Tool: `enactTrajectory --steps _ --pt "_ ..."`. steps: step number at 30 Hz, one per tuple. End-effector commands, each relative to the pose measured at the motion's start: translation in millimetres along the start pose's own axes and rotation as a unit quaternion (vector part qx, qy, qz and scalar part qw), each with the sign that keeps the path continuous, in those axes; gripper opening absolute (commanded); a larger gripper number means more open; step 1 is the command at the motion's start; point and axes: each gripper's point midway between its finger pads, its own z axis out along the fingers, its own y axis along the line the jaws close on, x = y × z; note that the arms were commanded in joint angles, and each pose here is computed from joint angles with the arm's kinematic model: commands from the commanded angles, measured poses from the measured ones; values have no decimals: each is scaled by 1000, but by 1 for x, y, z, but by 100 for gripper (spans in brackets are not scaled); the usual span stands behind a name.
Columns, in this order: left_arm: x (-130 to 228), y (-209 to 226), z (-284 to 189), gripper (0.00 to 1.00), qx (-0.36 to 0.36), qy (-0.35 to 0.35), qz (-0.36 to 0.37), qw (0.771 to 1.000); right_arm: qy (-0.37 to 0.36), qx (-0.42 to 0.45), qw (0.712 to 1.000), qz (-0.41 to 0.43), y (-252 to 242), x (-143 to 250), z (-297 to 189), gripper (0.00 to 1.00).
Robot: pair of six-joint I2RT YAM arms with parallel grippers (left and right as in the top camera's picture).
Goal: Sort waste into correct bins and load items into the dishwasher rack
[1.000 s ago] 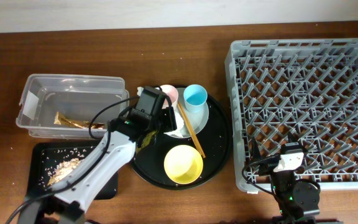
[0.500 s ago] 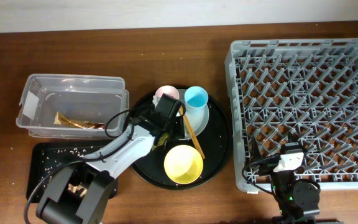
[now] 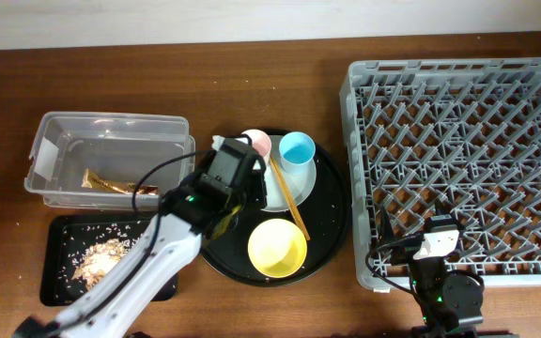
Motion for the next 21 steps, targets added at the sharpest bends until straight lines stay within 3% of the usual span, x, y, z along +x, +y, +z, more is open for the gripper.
enactTrajectory --steps 1,7,13,14,15,16,18,21 --pt "-21 23 -41 0 -11 -44 -22 999 3 4 1000 1 -2 3 0 98" --pt "-57 149 -74 1 -173 -114 -140 968 3 4 1000 1 -2 3 0 98" --pt "-43 217 -32 2 -243 -55 -199 948 3 4 1000 1 -2 3 0 98" --pt "-46 222 -30 25 -244 -59 -203 946 3 4 1000 1 -2 3 0 98" --pt "-47 221 -30 58 -243 -62 -203 947 3 4 1000 1 -2 3 0 98" --pt "-50 221 -30 78 -241 -67 -203 947 3 4 1000 1 -2 3 0 98" --pt "-57 220 -30 98 -238 -75 -176 952 3 4 1000 1 -2 3 0 98" --pt "-72 218 -32 99 -231 -99 -149 956 3 4 1000 1 -2 3 0 98"
